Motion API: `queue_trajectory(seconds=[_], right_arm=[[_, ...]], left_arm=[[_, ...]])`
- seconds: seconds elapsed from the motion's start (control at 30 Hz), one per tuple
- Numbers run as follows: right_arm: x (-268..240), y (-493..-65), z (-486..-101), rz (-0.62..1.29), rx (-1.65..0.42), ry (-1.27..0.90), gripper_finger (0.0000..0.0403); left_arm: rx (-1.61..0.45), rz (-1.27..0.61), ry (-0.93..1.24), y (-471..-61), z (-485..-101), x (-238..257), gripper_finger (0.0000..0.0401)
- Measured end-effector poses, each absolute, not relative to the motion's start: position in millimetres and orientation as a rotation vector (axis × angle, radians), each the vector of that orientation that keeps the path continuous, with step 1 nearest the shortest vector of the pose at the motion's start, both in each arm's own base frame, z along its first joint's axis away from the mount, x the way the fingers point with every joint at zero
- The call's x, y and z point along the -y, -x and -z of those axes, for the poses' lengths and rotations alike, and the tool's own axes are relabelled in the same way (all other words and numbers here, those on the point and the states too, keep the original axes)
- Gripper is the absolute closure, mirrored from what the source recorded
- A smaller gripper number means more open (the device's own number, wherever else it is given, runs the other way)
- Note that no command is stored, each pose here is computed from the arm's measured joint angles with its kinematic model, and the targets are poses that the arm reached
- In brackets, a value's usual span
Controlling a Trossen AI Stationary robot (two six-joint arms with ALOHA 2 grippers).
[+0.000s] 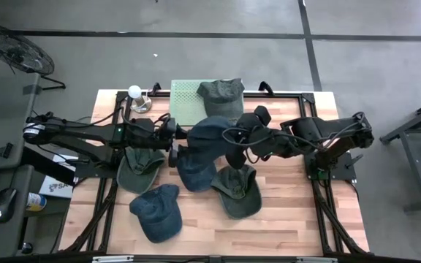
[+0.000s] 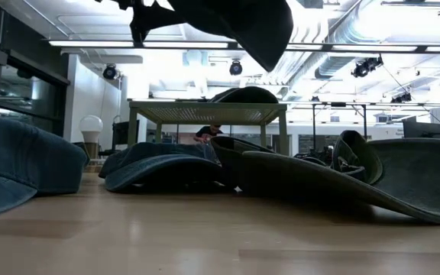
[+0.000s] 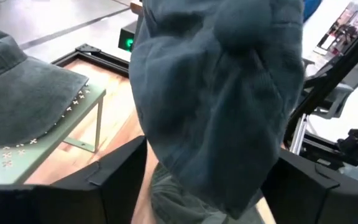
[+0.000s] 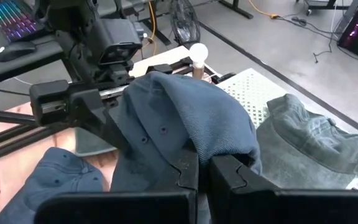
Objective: Pick & Place hat
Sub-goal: Put the right blue cap on the shelf
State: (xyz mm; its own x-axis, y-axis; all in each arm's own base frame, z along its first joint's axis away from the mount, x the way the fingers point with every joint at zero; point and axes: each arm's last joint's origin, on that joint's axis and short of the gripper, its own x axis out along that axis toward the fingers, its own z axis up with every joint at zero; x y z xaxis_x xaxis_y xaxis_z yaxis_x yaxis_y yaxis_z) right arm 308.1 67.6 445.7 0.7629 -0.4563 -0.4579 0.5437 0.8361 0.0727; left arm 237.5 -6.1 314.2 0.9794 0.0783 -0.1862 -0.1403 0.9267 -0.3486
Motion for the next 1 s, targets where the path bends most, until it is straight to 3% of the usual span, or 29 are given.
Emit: queue_trajectory(seconds=[0.13,0.4,0.63,1.0], right_arm=[[-67,-306,-447,0.549,-0.438,-0.205,0.0403],[-67,-306,-447,0.547,-0.442,-0.205,0.0403],[-66,-306,-447,0.578,-0.427,-0.203,0.0389],[-54,-275,-465,0.707,-0.363,-0.158,0.0300]], left_arm=[[-0.171,-0.110,0.382,-238,-314,6,0.0199],[-0.182,-0.048,0.376,-238,-314,8,0.0383],[-0.157,0.001,0.393,-238,-318,9,0.0396],[-0.074,0.036,0.489,-239,-326,10,0.0399]])
